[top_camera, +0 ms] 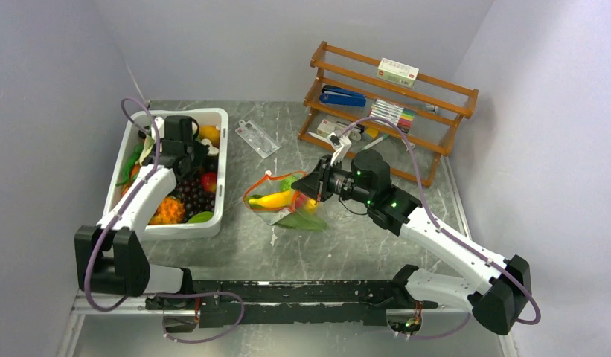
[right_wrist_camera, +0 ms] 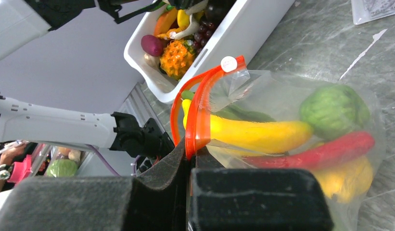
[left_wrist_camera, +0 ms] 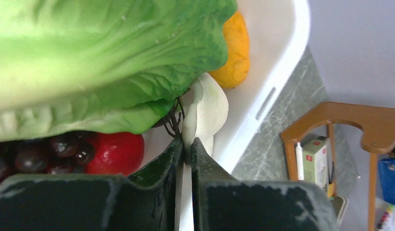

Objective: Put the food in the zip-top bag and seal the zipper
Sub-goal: Pick up the fake vegetable from the bin.

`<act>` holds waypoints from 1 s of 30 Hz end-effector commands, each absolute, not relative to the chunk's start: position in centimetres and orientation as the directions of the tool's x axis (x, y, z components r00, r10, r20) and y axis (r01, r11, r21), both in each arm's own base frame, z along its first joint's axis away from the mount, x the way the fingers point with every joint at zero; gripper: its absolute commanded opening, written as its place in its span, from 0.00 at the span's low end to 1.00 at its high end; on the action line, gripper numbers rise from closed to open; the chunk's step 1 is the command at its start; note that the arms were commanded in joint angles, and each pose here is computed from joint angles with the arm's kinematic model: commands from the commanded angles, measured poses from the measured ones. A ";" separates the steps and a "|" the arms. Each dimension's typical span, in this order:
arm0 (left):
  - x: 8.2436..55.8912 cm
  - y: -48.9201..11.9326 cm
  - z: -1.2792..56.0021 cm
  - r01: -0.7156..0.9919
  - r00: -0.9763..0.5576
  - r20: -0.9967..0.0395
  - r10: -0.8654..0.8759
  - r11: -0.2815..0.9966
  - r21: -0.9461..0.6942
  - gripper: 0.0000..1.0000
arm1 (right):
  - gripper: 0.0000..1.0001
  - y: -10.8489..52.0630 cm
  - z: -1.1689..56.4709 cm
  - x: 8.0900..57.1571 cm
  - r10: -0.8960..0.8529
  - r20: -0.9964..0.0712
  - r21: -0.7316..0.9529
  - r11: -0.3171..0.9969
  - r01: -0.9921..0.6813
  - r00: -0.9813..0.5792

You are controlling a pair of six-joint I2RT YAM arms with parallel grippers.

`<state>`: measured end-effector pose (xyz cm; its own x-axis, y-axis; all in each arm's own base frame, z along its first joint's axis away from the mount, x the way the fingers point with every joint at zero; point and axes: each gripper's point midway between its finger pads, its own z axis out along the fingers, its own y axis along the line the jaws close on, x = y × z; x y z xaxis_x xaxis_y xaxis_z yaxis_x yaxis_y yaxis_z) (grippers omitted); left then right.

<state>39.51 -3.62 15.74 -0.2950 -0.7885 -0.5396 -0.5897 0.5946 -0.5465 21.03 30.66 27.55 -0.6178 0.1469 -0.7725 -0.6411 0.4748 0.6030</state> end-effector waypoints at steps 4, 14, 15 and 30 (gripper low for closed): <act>37.5 -2.3 23.0 -0.517 -0.188 -0.593 -0.783 0.592 -0.618 0.07 | 0.00 30.8 29.6 21.4 0.188 -0.800 0.586 0.450 -0.674 -0.570; 34.6 -2.9 26.6 -0.416 -0.184 -0.609 -0.771 0.622 -0.663 0.07 | 0.00 30.9 29.2 21.4 0.187 -0.793 0.594 0.450 -0.667 -0.580; 34.3 -2.9 26.9 -0.412 -0.187 -0.613 -0.767 0.628 -0.660 0.07 | 0.00 30.9 29.1 21.5 0.185 -0.792 0.593 0.456 -0.663 -0.582; 30.0 -8.3 32.5 0.054 -0.346 -0.755 -0.556 0.792 -0.608 0.07 | 0.00 31.4 28.7 22.1 0.196 -0.772 0.618 0.459 -0.639 -0.605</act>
<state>31.30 -6.23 30.89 -0.2848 -0.6551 -0.6998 -0.1223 0.7489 -0.6513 21.47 31.13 26.62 -0.6416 0.1431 -0.7536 -0.6195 0.4828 0.6190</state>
